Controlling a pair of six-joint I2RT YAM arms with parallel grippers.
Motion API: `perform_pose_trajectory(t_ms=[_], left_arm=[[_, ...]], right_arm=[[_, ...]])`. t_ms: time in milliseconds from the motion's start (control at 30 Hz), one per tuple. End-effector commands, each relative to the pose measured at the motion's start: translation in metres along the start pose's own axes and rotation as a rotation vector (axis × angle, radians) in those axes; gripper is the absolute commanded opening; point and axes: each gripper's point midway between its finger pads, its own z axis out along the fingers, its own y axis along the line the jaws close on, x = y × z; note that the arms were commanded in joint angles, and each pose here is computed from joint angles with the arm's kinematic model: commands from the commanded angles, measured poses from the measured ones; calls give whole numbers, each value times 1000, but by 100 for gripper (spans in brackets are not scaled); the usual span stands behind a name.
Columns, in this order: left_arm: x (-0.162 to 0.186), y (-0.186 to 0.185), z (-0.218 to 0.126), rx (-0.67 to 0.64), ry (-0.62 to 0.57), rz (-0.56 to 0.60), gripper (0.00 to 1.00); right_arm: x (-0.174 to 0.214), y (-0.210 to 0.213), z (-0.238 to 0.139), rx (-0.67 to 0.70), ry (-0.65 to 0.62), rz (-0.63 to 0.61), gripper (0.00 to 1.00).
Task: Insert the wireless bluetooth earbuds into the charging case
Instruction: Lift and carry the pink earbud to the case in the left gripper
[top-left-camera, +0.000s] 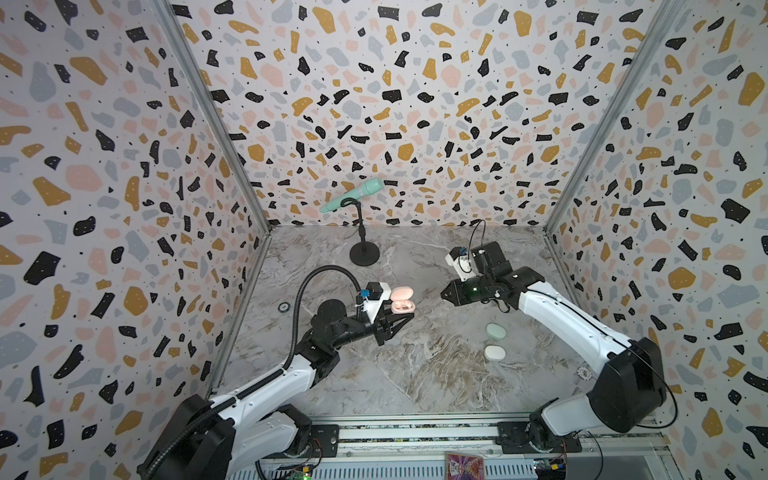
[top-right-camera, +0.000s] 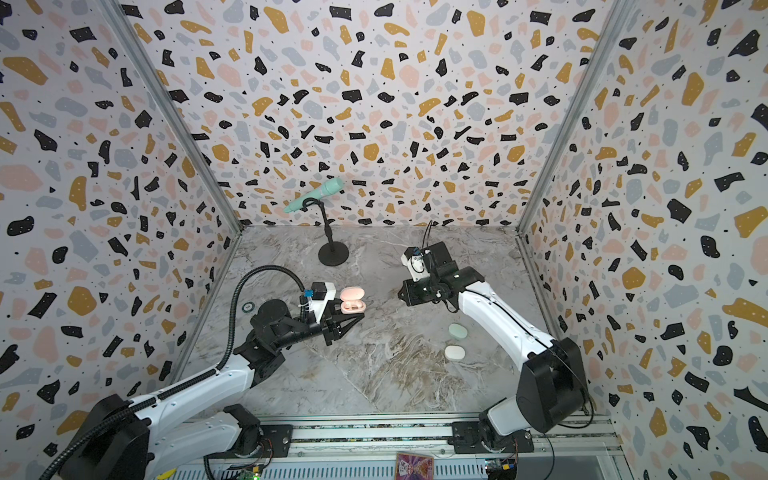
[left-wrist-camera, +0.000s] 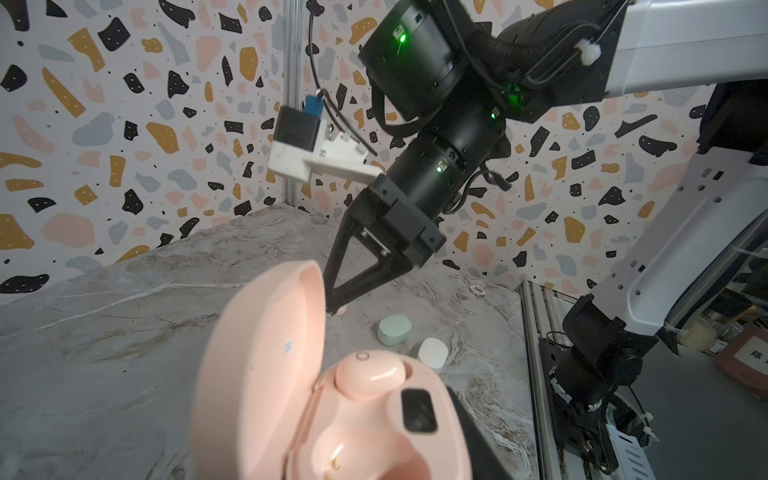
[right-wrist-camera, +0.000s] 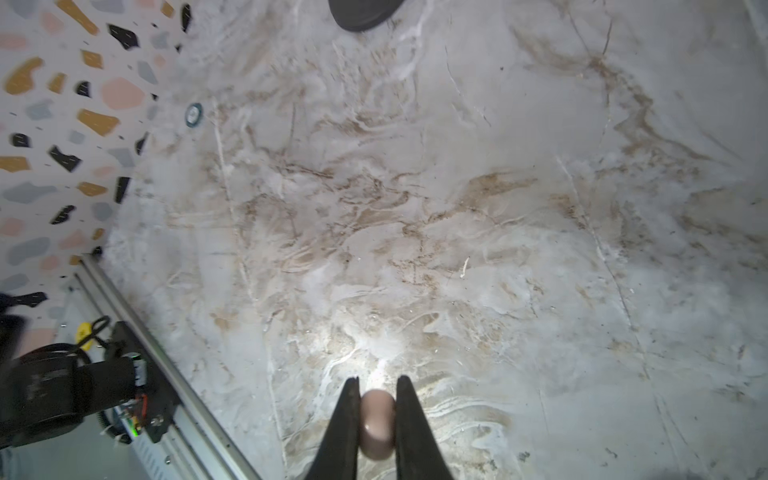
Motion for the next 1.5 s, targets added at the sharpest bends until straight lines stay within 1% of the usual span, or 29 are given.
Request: perform_pose_trajectory(t_ms=[0, 100, 200, 300, 467, 600, 867, 1200, 1467], left_arm=[[-35, -12, 8, 61, -94, 118, 34], [-39, -14, 14, 81, -98, 134, 34], [-44, -15, 17, 90, -104, 156, 34], [-47, -15, 20, 99, -109, 173, 34], [-50, -15, 26, 111, -108, 196, 34], [-51, -13, 29, 115, -109, 205, 34], [-53, -15, 29, 125, -117, 203, 34], [-57, -17, 27, 126, -128, 209, 34], [-58, -18, 26, 129, -129, 208, 34]], right_arm=[[-16, 37, -42, -142, -75, 11, 12], [-25, 63, -69, -231, -130, 6, 13], [-29, 80, -89, -290, -170, 11, 14], [-32, 95, -105, -356, -206, 13, 14], [-36, 120, -117, -453, -256, 7, 15], [-37, 144, -117, -522, -273, -6, 15], [-38, 169, -101, -588, -277, -13, 15], [-35, 169, -74, -593, -265, 2, 15], [-37, 166, -66, -581, -276, 8, 15]])
